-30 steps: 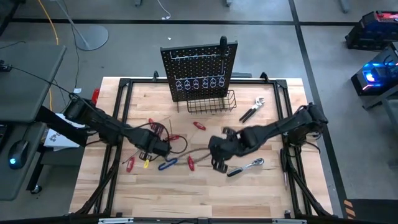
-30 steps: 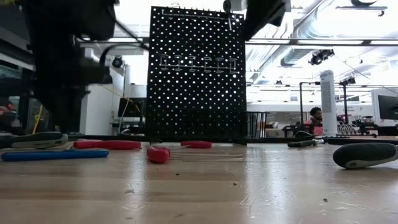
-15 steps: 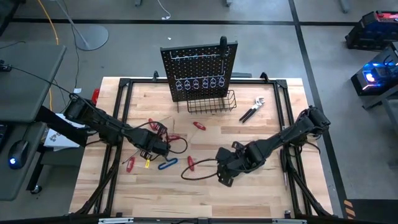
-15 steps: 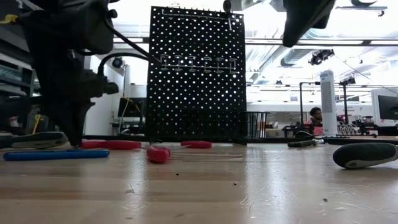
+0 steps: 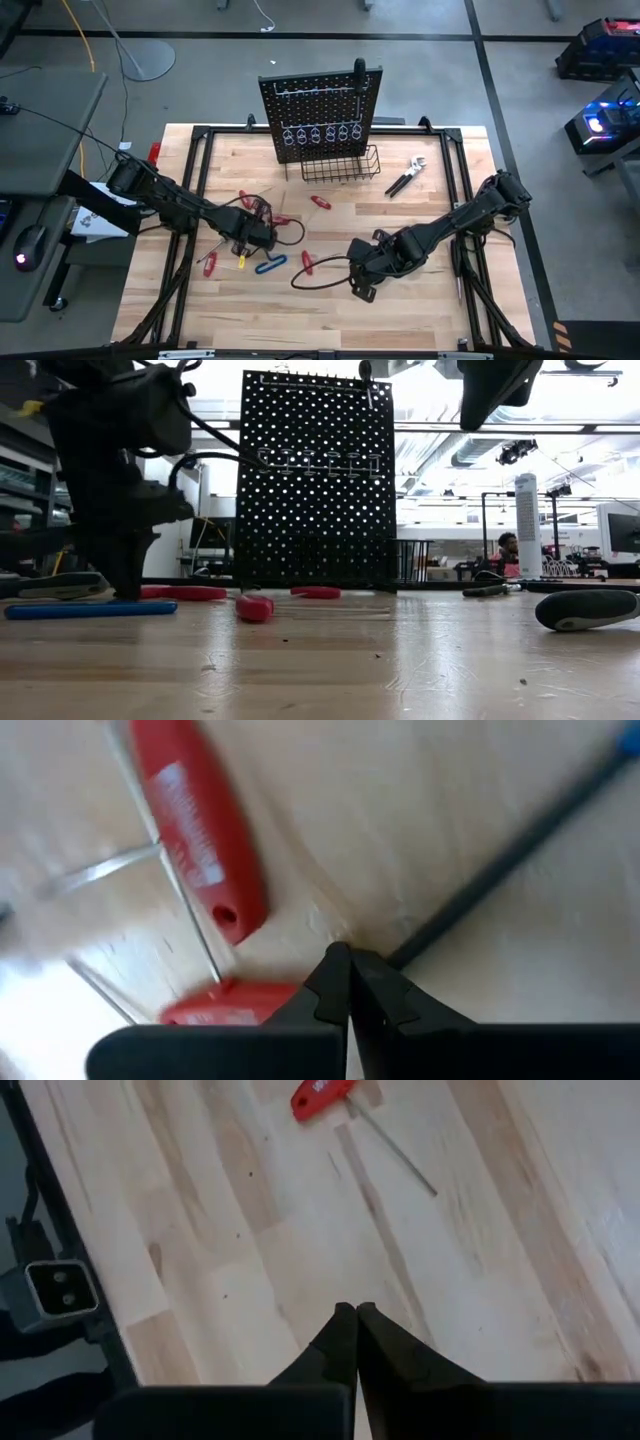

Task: Hang tools onto peg board
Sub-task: Hang the blue pick tool on the peg board

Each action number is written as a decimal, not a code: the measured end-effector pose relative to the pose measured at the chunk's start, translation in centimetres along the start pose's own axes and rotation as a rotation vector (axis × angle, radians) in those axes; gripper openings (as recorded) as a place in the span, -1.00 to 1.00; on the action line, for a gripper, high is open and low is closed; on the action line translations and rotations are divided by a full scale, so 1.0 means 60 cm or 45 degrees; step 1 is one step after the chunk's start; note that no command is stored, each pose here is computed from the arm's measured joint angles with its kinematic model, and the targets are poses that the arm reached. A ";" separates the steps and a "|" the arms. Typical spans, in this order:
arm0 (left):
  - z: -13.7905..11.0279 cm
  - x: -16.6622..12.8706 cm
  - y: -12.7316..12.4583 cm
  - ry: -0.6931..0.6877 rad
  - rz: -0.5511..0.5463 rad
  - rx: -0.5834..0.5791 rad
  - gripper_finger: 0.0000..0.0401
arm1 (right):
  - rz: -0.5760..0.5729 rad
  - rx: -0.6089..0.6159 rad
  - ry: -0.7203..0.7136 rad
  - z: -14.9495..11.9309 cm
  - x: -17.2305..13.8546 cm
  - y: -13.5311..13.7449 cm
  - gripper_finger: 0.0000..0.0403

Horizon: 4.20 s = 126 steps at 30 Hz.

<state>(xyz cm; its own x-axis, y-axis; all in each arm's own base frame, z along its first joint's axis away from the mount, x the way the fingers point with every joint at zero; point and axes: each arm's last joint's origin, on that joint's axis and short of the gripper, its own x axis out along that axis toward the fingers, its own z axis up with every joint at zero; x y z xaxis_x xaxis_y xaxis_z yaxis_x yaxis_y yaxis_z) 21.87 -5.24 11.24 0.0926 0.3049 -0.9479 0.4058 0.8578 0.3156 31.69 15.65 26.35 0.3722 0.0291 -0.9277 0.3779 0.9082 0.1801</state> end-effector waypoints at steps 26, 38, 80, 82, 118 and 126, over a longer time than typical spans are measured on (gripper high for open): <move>0.044 -0.097 -0.052 -0.221 -0.493 0.029 -1.00 | -0.023 -0.113 0.005 0.057 0.004 -0.059 -1.00; 0.129 -0.060 -0.081 -0.267 -0.591 0.090 -1.00 | -0.030 -0.127 0.025 0.052 0.004 -0.057 -1.00; 0.129 -0.123 -0.136 -0.634 -0.613 -0.949 -1.00 | 0.492 0.366 -0.248 -0.018 0.081 -0.104 -1.00; 0.123 -0.124 -0.149 -0.622 -0.603 -0.997 -1.00 | 0.539 0.378 -0.263 -0.013 0.086 -0.110 -1.00; 0.179 -0.033 -0.093 -0.618 -0.518 -0.715 -1.00 | 0.541 0.479 -0.111 -0.036 0.139 -0.092 -0.91; 0.173 -0.115 -0.071 -0.845 -0.199 -0.853 -1.00 | 0.561 0.387 -0.142 -0.032 0.134 -0.092 -0.90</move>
<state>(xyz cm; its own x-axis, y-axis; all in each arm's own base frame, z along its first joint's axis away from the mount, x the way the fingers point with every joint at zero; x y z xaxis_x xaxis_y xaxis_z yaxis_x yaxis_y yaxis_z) 28.94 -15.29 15.98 0.6620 0.0463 -0.7481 -0.1286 0.9903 -0.0525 30.98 11.70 17.25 0.6322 0.3200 -0.7056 0.3874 0.6582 0.6456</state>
